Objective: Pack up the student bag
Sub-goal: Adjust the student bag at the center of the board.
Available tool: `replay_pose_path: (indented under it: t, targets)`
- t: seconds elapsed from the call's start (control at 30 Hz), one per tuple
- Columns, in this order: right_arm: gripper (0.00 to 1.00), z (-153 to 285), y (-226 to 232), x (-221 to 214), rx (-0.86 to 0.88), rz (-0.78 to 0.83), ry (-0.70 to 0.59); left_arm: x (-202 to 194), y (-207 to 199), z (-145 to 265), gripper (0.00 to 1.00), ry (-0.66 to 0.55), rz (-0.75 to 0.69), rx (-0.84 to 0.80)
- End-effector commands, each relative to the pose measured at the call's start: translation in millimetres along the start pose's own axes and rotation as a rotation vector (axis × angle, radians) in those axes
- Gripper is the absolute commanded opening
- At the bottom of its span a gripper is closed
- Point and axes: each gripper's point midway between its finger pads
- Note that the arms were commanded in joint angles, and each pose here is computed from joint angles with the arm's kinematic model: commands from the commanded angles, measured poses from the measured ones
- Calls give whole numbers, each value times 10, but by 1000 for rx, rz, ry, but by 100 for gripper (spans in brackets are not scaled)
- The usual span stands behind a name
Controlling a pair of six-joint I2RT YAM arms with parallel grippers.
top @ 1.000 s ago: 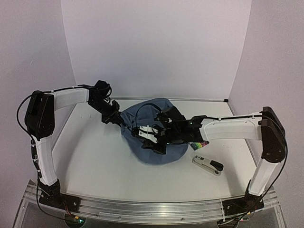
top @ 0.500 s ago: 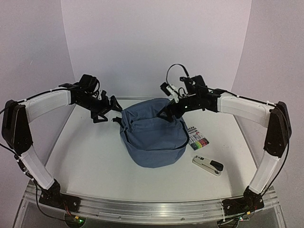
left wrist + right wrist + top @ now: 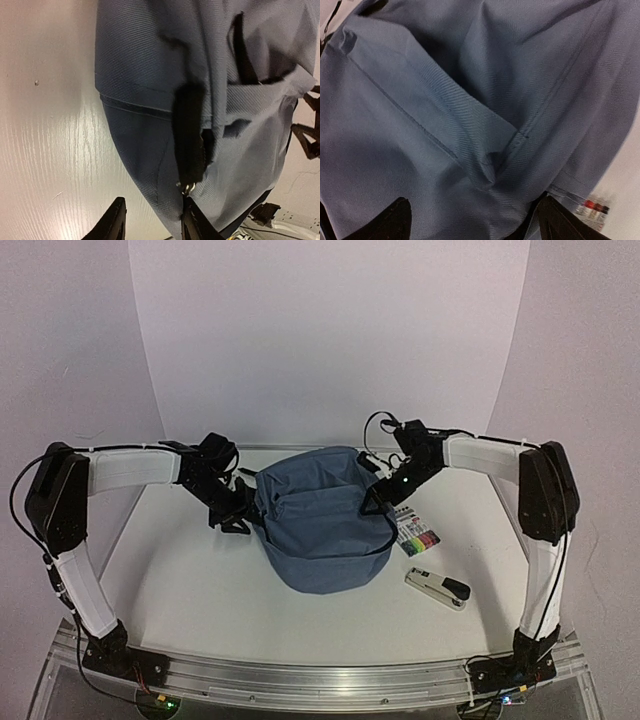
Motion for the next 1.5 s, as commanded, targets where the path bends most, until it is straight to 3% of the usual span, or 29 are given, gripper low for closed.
replay_pose_path:
  t: [0.0,0.07,0.23,0.37,0.43,0.53,0.63,0.9,1.03,1.17,1.3,1.47]
  targets:
    - [83,-62,400,-281,195,-30,102,200,-7,-38,27,-30,-6,11]
    - [81,-93,605,-375,254,-32,129,330,80,-37,15,-42,14,22]
    - [80,-118,1447,-649,404,49,203,719,335,57,6,-99,42,52]
    - [80,-12,2069,-666,525,115,201,1076,375,186,9,-143,25,39]
    - [81,120,2191,-535,547,140,162,1197,252,309,22,-163,-38,41]
    - [84,350,2142,-192,505,177,60,1258,56,560,45,-201,-122,32]
    - [86,549,1849,218,454,148,-45,1186,-14,695,57,-201,-150,25]
    - [87,187,841,711,145,77,-105,610,193,588,65,-107,-66,83]
    - [87,-134,636,579,102,65,-46,370,380,650,64,-86,7,148]
    - [86,-268,705,306,170,35,20,181,577,578,62,-43,51,201]
    - [84,-253,960,-73,270,-6,94,260,619,388,49,-25,42,196]
    - [82,-125,1501,-564,383,30,178,677,486,196,27,-28,-35,180]
Point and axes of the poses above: each gripper's point midway between its finger pads, its own z axis back along the fingers, its own y axis along the line the jaws close on, x = y × z, and after that the axes turned 8 degrees about -z, right-handed
